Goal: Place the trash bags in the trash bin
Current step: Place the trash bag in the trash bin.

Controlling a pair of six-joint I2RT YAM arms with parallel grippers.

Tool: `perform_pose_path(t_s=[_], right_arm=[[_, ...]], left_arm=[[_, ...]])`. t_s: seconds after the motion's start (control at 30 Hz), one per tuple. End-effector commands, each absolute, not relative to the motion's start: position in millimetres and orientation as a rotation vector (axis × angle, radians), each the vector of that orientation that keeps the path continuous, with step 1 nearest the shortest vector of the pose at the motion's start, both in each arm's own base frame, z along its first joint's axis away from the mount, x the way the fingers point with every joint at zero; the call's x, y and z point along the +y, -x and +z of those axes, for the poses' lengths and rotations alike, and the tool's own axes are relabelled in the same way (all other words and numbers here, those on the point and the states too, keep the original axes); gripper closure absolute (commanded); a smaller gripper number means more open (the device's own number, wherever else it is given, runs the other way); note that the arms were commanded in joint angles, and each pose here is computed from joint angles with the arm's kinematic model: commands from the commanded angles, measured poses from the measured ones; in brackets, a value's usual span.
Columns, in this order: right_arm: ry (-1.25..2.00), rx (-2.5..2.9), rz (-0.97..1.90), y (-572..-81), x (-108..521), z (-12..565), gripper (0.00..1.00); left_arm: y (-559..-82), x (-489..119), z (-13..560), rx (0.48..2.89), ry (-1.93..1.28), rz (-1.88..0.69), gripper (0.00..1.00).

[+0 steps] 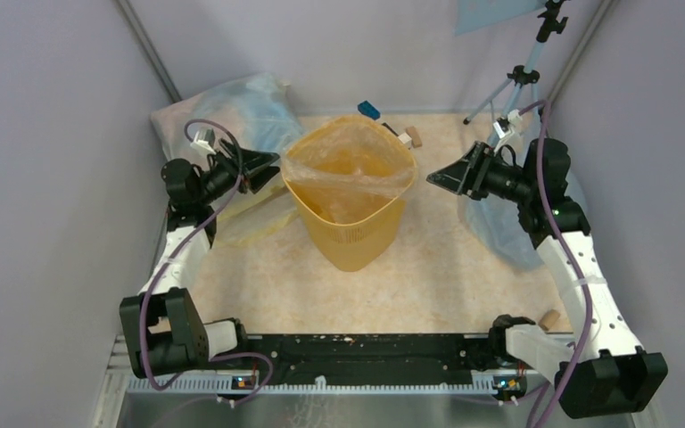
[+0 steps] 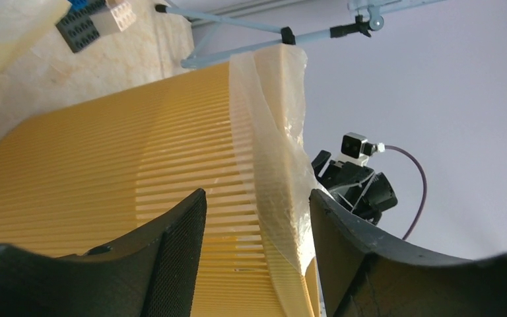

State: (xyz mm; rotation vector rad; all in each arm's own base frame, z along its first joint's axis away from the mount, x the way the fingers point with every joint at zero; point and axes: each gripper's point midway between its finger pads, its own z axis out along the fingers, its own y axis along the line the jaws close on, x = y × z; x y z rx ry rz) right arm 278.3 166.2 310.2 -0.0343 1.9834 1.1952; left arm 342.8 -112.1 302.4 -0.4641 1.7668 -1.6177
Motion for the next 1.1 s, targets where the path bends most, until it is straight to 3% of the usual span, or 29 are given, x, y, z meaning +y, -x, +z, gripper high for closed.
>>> perform_pose_path(t_s=[0.0,0.1,0.3,0.47,0.73,0.93,1.07], right_arm=[[0.117,1.903,1.174,-271.8,169.7,333.2,0.36],[0.131,1.86,1.202,-268.5,172.9,339.9,0.37],[0.213,1.849,1.212,-260.6,187.1,347.1,0.32],[0.254,1.928,1.097,-261.3,200.8,340.9,0.27],[0.222,1.946,1.093,-265.6,201.7,331.6,0.27],[0.221,1.968,1.102,-267.1,203.8,322.6,0.27],[0.225,1.973,1.101,-267.6,204.2,320.1,0.28]], left_arm=[[-330.9,-118.7,319.5,1.681,0.397,-1.672,0.38],[-325.7,-116.5,319.3,1.646,0.452,-1.664,0.39],[-321.3,-115.3,326.5,1.609,0.465,-1.672,0.32],[-314.2,-120.9,327.0,1.615,0.452,-1.689,0.38],[-308.8,-129.5,327.3,1.618,0.438,-1.756,0.39],[-309.6,-132.4,327.4,1.621,0.435,-1.754,0.59],[-310.6,-132.9,326.5,1.633,0.433,-1.732,0.64]])
